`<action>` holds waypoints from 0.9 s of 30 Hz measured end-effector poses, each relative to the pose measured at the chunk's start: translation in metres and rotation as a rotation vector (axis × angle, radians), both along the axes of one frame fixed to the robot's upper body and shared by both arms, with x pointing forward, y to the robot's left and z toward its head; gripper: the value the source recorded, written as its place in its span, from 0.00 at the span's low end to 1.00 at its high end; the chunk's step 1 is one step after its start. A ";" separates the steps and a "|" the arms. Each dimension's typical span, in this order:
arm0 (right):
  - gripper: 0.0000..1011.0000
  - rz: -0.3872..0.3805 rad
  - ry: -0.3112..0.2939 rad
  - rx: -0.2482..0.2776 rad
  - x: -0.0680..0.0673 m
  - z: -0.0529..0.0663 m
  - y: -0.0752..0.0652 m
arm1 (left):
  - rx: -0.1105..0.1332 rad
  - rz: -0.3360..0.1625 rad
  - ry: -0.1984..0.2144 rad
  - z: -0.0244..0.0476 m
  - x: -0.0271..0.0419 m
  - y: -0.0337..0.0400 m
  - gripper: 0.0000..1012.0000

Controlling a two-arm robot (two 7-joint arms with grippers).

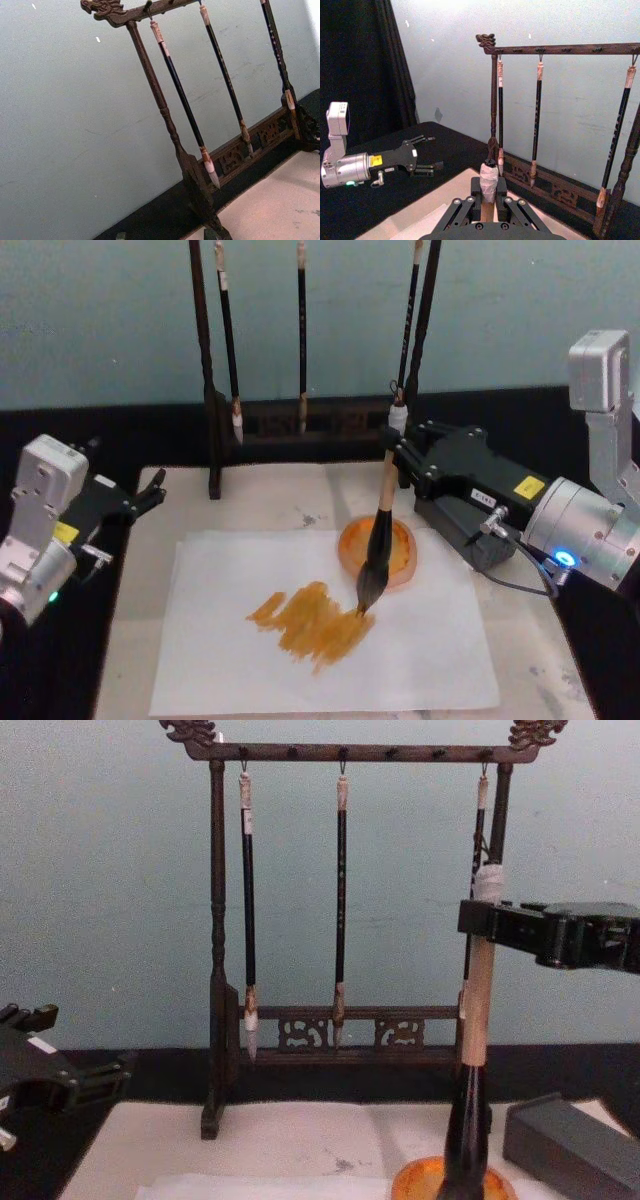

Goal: Pick up the brush from the inkstone, write on the paper, then place the brush back to its original position.

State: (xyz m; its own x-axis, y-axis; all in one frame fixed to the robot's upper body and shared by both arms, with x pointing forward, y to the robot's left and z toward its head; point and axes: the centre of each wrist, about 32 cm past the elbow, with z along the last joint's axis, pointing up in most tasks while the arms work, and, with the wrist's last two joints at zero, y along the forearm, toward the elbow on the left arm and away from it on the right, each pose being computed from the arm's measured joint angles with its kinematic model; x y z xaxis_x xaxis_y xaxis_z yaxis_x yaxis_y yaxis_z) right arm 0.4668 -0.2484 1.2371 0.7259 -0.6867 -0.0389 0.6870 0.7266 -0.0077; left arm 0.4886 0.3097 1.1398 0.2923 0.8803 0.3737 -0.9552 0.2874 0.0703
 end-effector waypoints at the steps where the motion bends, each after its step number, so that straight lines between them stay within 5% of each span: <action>1: 0.17 0.000 0.000 0.000 0.000 0.000 0.000 | 0.000 0.000 0.000 0.0000 0.0000 0.0000 1.00; 18: 0.17 0.003 -0.003 -0.003 0.000 0.001 0.001 | 0.000 0.000 0.000 0.0000 0.0000 0.0000 1.00; 27: 0.17 0.032 -0.040 -0.046 0.004 0.010 0.001 | 0.000 0.000 0.000 0.0000 0.0000 0.0000 1.00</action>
